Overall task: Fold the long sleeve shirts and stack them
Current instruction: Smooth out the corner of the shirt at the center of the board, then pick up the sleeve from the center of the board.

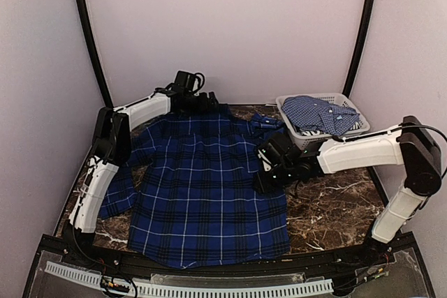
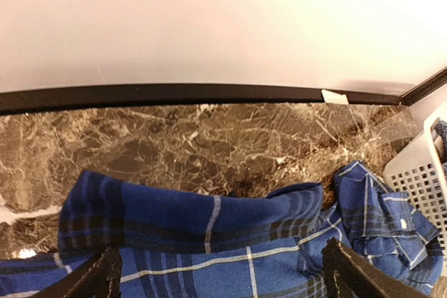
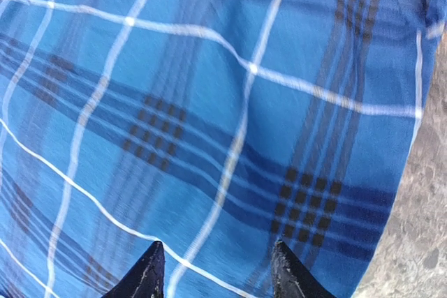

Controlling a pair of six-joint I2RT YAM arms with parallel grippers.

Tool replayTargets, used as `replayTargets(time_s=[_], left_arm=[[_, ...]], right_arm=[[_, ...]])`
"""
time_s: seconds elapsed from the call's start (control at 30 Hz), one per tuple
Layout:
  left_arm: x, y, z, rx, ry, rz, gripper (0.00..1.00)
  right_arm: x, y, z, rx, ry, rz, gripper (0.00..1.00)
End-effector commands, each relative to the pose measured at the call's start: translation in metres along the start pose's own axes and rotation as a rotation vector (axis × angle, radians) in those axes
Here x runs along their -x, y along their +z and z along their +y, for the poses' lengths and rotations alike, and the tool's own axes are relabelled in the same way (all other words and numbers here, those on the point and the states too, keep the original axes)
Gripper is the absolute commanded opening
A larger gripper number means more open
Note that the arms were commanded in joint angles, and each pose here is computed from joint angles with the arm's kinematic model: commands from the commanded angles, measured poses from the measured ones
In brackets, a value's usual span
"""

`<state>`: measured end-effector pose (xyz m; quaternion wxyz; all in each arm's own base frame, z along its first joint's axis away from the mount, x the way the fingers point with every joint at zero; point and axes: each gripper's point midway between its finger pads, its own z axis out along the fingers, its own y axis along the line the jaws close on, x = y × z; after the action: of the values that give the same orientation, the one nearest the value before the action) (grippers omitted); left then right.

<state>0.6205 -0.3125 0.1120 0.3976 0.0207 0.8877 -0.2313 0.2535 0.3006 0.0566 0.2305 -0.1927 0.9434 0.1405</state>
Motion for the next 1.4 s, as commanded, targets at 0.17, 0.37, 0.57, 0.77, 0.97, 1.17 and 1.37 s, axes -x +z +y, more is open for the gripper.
replayTargets(time_s=[0.17,0.37,0.57,0.77,0.97,1.17,1.37], left_arm=[[0.037,-0.06,-0.013,-0.027,0.027,-0.005,0.93],[0.011,-0.113,0.007,0.073,-0.026,0.029,0.87],[-0.039,-0.185,0.036,0.155,-0.106,0.018,0.83],[-0.097,-0.254,0.071,0.269,-0.206,0.026,0.83],[-0.17,-0.301,0.111,0.409,-0.347,0.093,0.83],[-0.231,-0.349,0.151,0.6,-0.437,0.148,0.84],[-0.277,-0.387,0.187,0.816,-0.517,0.185,0.84]], right_arm=[[0.043,-0.008,0.02,0.052,-0.01,-0.084,0.49],[0.057,-0.004,0.025,0.08,-0.012,-0.113,0.49],[0.068,0.001,0.031,0.113,-0.009,-0.141,0.49],[0.072,0.003,0.034,0.13,-0.019,-0.149,0.49],[0.075,0.0,0.036,0.139,-0.026,-0.164,0.49],[0.073,-0.001,0.038,0.16,-0.018,-0.17,0.49],[0.071,-0.003,0.038,0.167,-0.015,-0.175,0.49]])
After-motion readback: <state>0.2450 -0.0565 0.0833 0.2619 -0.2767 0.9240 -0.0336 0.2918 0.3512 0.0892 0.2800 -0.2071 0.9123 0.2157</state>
